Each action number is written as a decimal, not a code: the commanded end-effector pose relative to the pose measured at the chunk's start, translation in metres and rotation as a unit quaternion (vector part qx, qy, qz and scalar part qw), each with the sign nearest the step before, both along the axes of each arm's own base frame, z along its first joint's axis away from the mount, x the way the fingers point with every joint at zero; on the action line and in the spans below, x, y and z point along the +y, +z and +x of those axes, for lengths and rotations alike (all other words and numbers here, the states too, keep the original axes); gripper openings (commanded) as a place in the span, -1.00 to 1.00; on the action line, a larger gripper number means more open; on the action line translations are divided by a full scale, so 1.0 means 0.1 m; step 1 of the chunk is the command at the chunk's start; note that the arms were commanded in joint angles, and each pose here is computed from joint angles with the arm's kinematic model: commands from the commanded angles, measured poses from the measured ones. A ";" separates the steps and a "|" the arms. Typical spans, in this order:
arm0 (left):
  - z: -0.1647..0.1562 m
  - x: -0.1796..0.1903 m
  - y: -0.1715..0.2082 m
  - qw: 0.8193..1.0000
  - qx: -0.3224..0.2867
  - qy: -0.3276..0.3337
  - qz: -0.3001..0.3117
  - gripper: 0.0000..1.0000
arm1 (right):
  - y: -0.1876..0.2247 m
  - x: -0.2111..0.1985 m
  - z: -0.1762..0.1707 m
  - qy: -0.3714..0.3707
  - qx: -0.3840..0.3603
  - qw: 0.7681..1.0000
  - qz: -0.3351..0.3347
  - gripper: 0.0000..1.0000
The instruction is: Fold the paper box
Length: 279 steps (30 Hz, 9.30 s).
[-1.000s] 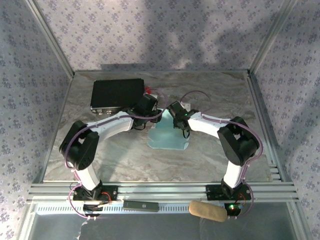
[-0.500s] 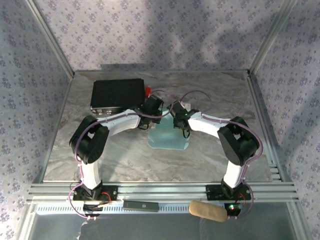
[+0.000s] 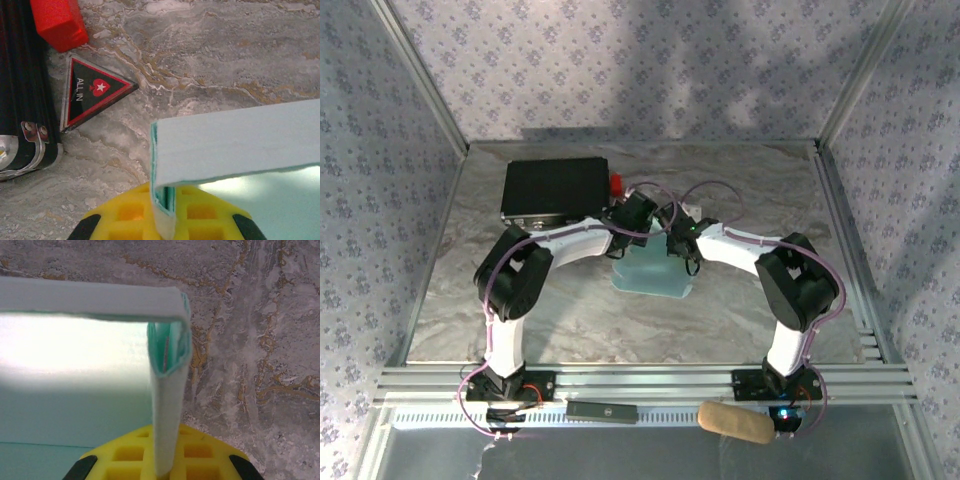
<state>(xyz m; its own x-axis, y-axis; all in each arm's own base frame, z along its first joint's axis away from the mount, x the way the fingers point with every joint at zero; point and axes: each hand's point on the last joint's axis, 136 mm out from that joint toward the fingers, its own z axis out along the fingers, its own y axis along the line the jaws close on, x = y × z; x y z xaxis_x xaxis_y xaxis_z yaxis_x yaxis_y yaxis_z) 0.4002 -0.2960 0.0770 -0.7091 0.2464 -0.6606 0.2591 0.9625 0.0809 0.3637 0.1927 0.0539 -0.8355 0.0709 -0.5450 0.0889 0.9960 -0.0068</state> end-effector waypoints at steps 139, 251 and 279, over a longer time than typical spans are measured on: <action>-1.75 -0.22 0.47 0.798 0.145 0.346 -0.471 -0.44 | -0.14 -0.05 -0.17 -0.099 0.060 0.990 0.082 -1.00; -0.98 0.80 0.88 0.975 0.150 -0.143 -0.085 0.16 | 0.94 0.02 -0.20 0.365 -0.107 0.923 0.062 0.35; -0.91 0.61 0.62 0.976 0.176 -0.130 0.001 -0.31 | 0.83 0.27 -0.12 0.413 -0.049 0.908 0.049 -0.27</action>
<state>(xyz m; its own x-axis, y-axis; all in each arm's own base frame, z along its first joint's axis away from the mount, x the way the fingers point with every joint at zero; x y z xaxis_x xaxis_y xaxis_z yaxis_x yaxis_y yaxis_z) 0.3125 -0.2410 0.1385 -0.7968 0.4371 -0.4171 0.5189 0.8487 -0.1019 0.3569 0.2195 0.1423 -0.5618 -0.4688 -0.6816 -0.6805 0.7304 0.0585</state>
